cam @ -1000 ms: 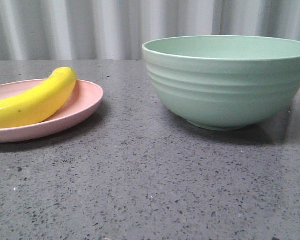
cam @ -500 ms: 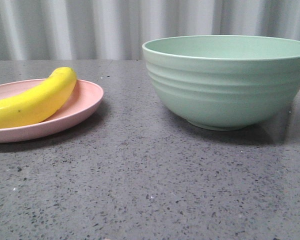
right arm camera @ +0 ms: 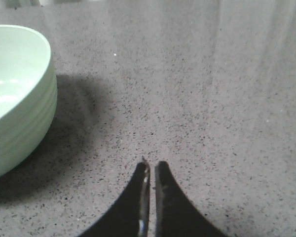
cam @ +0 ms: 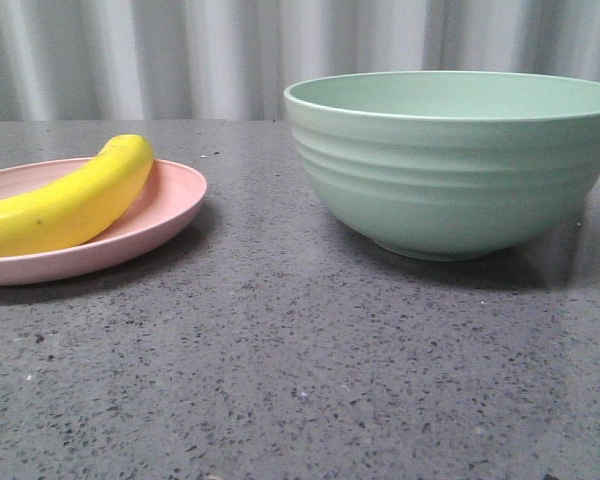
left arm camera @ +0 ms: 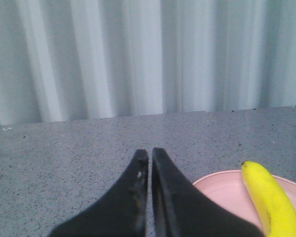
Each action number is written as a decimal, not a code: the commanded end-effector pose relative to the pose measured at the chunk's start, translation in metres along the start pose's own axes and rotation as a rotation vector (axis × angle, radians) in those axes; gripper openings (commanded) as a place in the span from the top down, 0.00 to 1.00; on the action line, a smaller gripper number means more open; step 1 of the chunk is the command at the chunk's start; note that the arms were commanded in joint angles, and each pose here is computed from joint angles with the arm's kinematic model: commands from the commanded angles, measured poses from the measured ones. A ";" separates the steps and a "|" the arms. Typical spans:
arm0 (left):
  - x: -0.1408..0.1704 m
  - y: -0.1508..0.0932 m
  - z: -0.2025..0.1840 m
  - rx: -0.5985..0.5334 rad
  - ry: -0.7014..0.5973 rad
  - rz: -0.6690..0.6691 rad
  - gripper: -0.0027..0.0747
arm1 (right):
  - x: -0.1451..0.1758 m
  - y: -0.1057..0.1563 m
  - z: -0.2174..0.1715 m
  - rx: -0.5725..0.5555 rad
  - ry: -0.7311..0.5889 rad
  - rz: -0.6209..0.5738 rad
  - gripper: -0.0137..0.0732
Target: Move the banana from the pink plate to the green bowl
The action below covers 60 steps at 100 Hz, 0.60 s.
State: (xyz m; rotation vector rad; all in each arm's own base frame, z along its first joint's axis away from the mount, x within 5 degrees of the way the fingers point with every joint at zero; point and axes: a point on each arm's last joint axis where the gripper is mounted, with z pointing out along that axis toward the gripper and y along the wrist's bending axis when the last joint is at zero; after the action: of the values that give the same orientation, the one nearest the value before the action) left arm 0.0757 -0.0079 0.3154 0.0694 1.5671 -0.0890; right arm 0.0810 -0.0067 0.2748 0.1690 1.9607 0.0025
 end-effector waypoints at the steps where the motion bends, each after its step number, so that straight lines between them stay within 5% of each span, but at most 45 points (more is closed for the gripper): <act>1: -0.022 0.001 0.009 -0.008 -0.090 -0.010 0.98 | -0.021 0.002 0.004 -0.017 -0.046 0.028 0.92; 11: -0.023 0.001 0.017 -0.012 -0.104 -0.010 0.82 | -0.019 0.003 0.011 -0.023 -0.009 0.050 0.92; 23: -0.023 0.002 0.024 -0.016 -0.111 -0.010 0.39 | -0.017 0.003 0.014 -0.022 0.013 0.051 0.92; 30: -0.024 0.002 0.028 -0.016 -0.124 -0.036 0.26 | -0.017 0.003 0.015 -0.021 0.015 0.051 0.92; 45: -0.025 0.002 0.038 -0.013 -0.094 -0.056 0.32 | -0.017 0.003 0.015 -0.021 0.015 0.051 0.92; 60: -0.024 -0.010 0.060 0.071 0.111 -0.060 0.35 | -0.017 0.002 0.017 -0.020 0.024 0.052 0.92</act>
State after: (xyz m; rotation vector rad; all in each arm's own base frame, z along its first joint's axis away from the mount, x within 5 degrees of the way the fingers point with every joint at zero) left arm 0.1224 -0.0151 0.3242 0.0596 1.6592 -0.1376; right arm 0.0970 -0.0064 0.2701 0.2108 2.0610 0.0635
